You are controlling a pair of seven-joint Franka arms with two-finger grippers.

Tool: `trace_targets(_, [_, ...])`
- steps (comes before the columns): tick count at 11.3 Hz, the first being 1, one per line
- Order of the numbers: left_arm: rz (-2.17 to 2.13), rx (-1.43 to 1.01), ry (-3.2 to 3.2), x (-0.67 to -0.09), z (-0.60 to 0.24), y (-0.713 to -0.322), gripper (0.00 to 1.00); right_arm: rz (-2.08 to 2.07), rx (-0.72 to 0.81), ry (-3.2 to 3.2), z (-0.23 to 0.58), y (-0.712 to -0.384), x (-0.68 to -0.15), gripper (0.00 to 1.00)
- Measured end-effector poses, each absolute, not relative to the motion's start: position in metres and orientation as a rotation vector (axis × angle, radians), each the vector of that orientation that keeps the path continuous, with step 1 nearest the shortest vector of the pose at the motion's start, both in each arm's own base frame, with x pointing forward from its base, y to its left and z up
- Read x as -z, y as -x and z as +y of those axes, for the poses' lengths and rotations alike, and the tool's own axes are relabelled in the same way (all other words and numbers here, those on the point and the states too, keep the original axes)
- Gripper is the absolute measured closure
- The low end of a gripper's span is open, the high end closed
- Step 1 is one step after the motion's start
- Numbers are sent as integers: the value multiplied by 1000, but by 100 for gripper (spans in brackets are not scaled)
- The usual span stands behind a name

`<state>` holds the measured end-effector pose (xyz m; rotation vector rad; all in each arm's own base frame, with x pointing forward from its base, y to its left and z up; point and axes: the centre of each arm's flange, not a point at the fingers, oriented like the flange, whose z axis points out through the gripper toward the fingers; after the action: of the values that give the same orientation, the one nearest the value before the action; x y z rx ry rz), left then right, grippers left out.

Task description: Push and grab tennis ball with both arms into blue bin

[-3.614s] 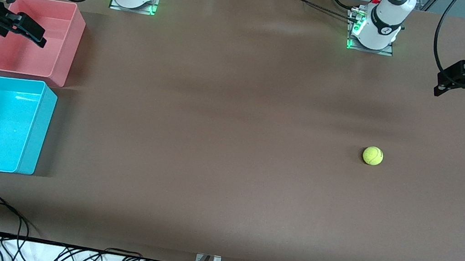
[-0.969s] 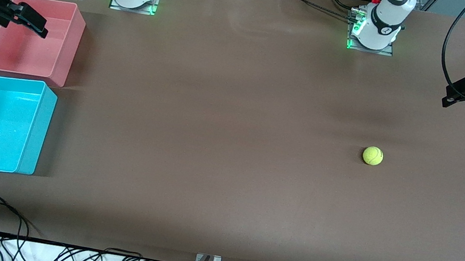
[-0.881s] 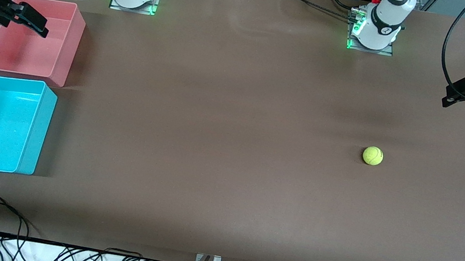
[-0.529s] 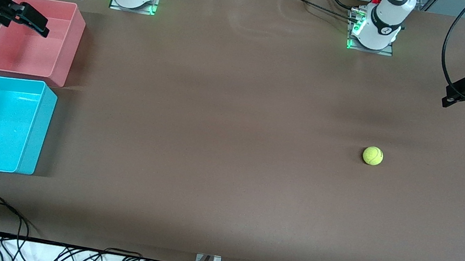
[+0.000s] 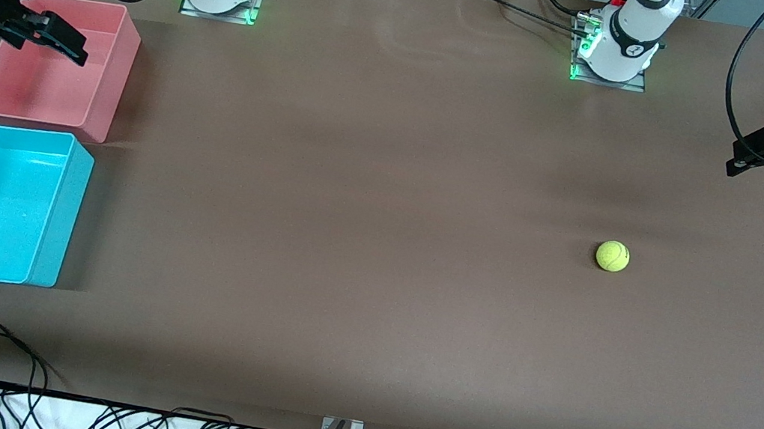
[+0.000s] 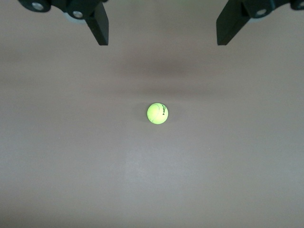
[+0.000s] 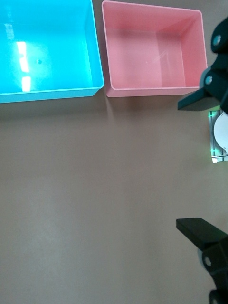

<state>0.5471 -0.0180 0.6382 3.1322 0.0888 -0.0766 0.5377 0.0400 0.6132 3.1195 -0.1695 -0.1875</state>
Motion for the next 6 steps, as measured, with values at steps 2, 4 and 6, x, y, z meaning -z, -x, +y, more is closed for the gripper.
trace_targets(2, [89,77,-3132,-638,-18,-547,0,-168,187,-3120,41,-538,-613,0])
trace_targets(4, [89,77,-3132,-638,-18,-547,0,-165,186,-3120,41,-537,-614,0])
trace_targets(6, [89,77,-3132,-638,-18,-547,0,-163,184,-3120,42,-537,-614,0])
